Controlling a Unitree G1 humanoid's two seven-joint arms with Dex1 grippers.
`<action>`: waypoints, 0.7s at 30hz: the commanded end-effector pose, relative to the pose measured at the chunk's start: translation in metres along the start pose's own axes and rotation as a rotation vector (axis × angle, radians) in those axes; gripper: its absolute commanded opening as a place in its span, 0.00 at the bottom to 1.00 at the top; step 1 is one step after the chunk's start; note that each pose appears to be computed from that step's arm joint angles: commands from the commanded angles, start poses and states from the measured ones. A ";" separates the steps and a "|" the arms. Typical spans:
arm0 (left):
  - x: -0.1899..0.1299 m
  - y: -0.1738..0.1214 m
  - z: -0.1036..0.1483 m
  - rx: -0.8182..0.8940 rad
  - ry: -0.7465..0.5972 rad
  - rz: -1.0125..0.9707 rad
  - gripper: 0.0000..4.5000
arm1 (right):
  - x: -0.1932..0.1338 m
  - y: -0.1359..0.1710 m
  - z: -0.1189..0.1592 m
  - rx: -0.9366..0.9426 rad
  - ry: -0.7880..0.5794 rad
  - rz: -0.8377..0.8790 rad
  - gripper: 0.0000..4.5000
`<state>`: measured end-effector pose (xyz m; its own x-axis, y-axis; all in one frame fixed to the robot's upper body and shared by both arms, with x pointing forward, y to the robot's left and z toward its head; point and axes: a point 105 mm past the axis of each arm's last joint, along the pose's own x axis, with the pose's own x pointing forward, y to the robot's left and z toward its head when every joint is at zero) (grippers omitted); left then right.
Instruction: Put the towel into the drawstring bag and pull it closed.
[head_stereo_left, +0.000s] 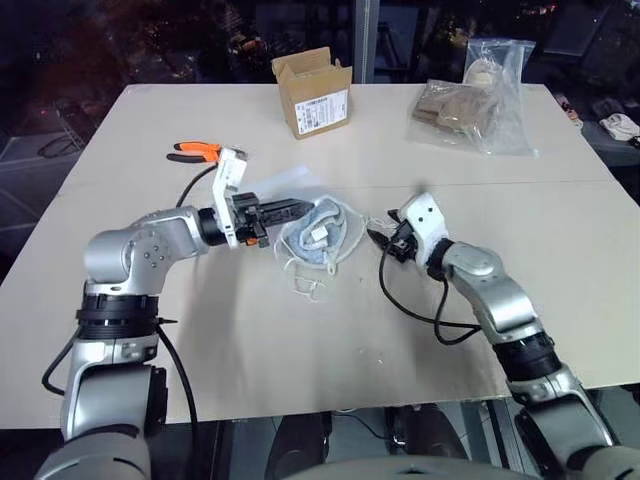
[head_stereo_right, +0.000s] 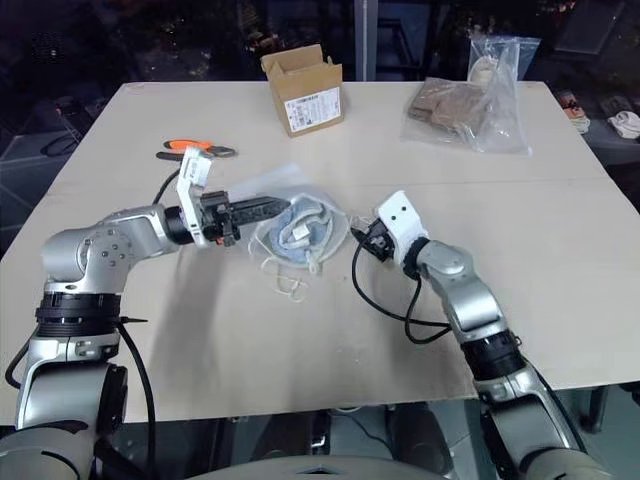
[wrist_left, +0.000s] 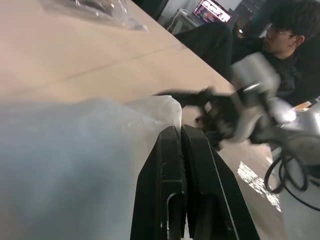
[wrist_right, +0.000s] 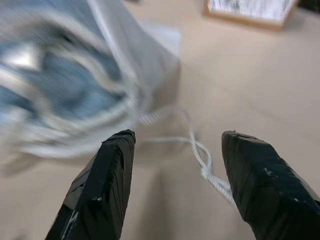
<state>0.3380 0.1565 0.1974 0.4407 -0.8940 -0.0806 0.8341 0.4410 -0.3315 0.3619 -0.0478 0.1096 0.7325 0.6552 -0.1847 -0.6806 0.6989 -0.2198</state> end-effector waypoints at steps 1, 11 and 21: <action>0.000 -0.005 0.022 0.074 -0.041 -0.009 0.00 | 0.008 0.003 0.007 -0.070 -0.022 0.008 0.65; -0.009 -0.005 0.040 0.105 -0.071 0.007 0.00 | 0.029 0.002 0.014 -0.118 -0.073 -0.045 0.65; -0.013 0.003 0.043 0.134 -0.084 0.057 0.00 | 0.042 -0.010 0.011 -0.097 -0.115 -0.125 0.11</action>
<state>0.3485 0.1667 0.2244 0.4895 -0.8710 -0.0419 0.8368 0.4827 -0.2585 0.3970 -0.0116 0.0961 0.7729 0.6226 -0.1225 -0.6234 0.7091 -0.3295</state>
